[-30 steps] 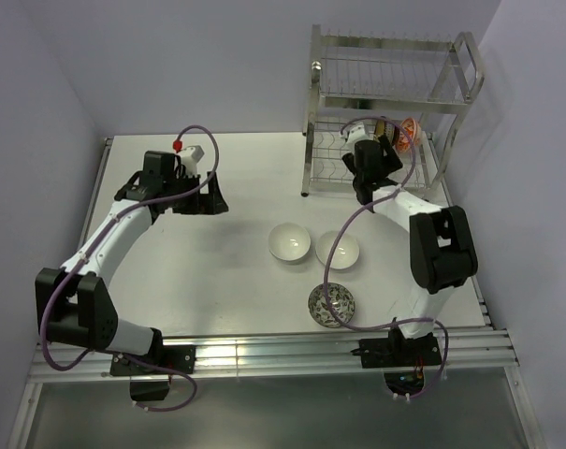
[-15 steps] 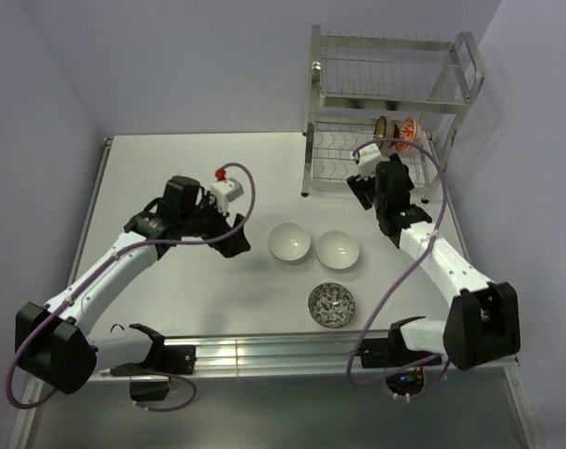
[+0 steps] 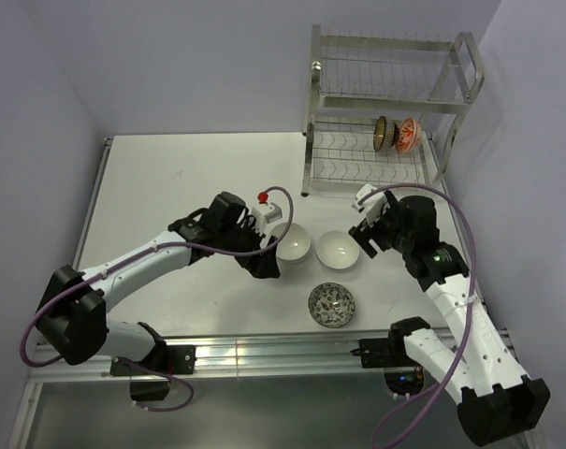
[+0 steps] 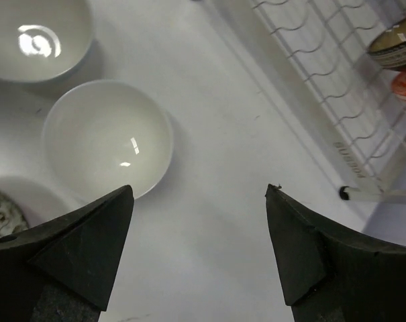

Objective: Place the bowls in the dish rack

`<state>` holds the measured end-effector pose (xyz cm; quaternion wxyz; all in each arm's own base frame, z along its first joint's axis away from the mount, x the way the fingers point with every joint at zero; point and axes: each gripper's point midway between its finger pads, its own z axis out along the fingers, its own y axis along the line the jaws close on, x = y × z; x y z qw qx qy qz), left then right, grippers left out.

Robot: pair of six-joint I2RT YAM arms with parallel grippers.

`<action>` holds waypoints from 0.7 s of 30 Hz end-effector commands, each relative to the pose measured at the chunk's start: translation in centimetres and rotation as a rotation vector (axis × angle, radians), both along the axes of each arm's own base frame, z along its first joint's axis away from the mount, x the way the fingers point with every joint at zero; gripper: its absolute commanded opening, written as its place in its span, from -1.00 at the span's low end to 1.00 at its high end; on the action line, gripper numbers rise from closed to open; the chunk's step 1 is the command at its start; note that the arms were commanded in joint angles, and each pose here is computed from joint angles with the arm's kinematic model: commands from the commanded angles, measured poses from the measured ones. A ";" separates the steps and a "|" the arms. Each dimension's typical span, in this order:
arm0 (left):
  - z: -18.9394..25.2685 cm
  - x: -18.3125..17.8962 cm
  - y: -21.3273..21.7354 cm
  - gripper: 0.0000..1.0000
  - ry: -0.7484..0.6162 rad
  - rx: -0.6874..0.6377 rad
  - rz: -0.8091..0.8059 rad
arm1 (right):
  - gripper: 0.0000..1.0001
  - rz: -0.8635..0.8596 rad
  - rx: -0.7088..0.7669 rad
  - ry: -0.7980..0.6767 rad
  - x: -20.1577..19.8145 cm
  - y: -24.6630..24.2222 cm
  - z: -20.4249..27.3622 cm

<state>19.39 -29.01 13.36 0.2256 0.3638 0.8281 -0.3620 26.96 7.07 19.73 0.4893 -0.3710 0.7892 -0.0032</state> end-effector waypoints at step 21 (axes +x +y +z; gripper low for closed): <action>-4.8 -3.5 -13.9 0.21 0.088 0.136 -0.100 | 0.64 0.009 0.323 0.233 -3.8 -3.0 3.9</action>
